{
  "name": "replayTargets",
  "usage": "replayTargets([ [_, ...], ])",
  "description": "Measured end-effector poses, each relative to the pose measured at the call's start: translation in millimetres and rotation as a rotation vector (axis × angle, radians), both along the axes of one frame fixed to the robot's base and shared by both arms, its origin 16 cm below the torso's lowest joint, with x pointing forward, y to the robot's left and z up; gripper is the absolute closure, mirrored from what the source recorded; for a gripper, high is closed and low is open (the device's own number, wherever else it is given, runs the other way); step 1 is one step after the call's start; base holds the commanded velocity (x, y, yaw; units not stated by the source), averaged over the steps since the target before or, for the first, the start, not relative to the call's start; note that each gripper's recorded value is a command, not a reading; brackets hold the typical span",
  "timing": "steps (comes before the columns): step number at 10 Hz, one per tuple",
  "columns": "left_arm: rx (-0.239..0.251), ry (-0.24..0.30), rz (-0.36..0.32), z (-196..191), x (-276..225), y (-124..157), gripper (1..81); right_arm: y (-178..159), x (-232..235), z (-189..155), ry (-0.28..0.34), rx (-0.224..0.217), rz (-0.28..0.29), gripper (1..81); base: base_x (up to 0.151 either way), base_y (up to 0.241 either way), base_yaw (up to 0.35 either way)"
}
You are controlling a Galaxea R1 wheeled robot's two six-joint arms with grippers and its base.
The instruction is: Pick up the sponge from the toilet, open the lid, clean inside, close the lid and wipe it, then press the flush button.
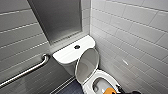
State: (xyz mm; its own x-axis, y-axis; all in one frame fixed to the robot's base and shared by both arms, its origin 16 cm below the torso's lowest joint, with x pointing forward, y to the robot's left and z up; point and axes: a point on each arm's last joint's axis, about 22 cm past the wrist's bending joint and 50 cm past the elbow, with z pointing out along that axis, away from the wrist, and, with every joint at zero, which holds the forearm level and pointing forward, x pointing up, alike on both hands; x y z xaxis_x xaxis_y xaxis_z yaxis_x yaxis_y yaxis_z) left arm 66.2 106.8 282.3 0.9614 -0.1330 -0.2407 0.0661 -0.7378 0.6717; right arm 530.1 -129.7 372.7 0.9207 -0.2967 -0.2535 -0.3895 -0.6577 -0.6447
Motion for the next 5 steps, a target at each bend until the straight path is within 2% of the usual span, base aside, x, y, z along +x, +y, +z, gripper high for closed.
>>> replayTargets([
  [1, 0.000, -0.001, 0.000, 0, 0, 0, 1.0, 32, 23, 10, -0.037, 0.029, 0.026, 81.1, 0.000, 0.000, 0.000],
  [2, 0.000, -0.001, 0.001, 0, 0, 0, 1.0, 55, 31, 9, -0.042, 0.028, 0.053, 81.1, 0.000, 0.000, 0.000],
  [4, 0.000, 0.000, 0.000, 0, 0, 0, 1.0, 87, 37, -5, -0.028, -0.004, 0.090, 81.1, 0.000, 0.000, 0.000],
  [5, 0.000, -0.001, 0.001, 0, 0, 0, 1.0, 99, 52, -7, -0.045, -0.014, 0.092, 81.1, 0.000, 0.000, 0.000],
])
